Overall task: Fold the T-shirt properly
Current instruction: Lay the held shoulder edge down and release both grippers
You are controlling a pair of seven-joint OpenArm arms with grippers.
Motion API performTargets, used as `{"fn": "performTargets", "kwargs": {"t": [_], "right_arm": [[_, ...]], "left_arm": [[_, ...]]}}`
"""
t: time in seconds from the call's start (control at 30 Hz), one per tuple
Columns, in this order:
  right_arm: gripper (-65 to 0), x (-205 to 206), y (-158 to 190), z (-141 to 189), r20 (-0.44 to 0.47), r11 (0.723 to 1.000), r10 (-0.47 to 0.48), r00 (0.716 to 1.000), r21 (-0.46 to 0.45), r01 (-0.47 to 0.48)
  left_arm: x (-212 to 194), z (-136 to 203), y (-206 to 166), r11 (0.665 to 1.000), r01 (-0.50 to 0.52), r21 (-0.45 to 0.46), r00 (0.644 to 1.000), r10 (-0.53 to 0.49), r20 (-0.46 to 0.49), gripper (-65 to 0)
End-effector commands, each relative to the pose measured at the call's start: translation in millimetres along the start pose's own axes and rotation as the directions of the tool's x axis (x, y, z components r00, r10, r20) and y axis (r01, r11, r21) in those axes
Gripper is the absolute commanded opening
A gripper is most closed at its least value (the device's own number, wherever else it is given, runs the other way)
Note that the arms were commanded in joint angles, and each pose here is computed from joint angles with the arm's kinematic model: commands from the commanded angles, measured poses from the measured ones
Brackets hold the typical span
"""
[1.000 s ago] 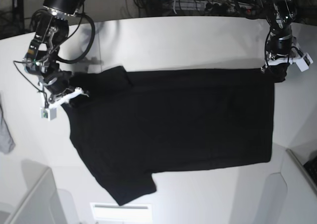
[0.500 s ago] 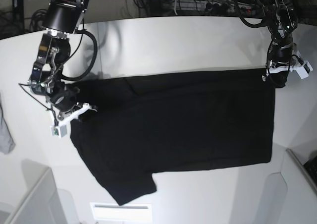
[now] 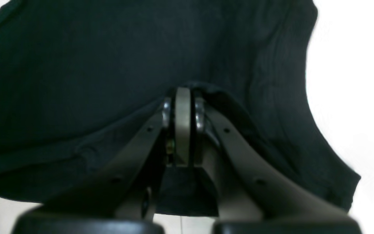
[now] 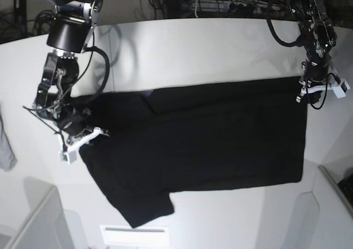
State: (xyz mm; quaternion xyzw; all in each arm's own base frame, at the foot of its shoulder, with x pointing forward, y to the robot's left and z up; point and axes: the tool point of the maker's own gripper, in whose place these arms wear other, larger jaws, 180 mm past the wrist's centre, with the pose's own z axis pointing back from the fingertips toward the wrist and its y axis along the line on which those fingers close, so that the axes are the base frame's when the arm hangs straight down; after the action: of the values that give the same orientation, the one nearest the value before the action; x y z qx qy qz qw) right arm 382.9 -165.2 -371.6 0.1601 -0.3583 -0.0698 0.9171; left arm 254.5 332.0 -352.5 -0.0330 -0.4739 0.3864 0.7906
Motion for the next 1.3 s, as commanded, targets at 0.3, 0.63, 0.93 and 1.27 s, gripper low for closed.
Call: {"fn": "performTargets", "kwargs": {"t": [0.3, 0.63, 0.93, 1.27], "right_arm": [[-65.0, 22.0, -0.5, -7.5, 0.063, 1.000, -0.015, 0.998, 0.014, 0.015], [-65.0, 29.0, -0.9, -7.1, 0.103, 1.000, -0.018, 0.995, 0.013, 0.017], [-65.0, 28.8, -6.9, -7.1, 0.103, 0.998, -0.060, 0.993, -0.016, 0.062], [-65.0, 25.5, -7.7, -7.4, 0.094, 0.998, -0.062, 0.994, -0.018, 0.064]], "left_arm": [[28.9, -15.9, -16.5, 1.000, 0.006, -0.030, 0.998, -0.004, 0.060, -65.0], [41.6, -22.4, -22.5, 0.999, 0.042, -0.018, 0.994, -0.040, 0.099, -65.0], [42.3, -29.5, -23.0, 1.000, 0.025, -0.014, 0.995, -0.023, 0.095, -65.0], [44.4, -29.2, -19.4, 1.000, 0.019, -0.006, 0.995, -0.018, 0.100, -52.3]]}}
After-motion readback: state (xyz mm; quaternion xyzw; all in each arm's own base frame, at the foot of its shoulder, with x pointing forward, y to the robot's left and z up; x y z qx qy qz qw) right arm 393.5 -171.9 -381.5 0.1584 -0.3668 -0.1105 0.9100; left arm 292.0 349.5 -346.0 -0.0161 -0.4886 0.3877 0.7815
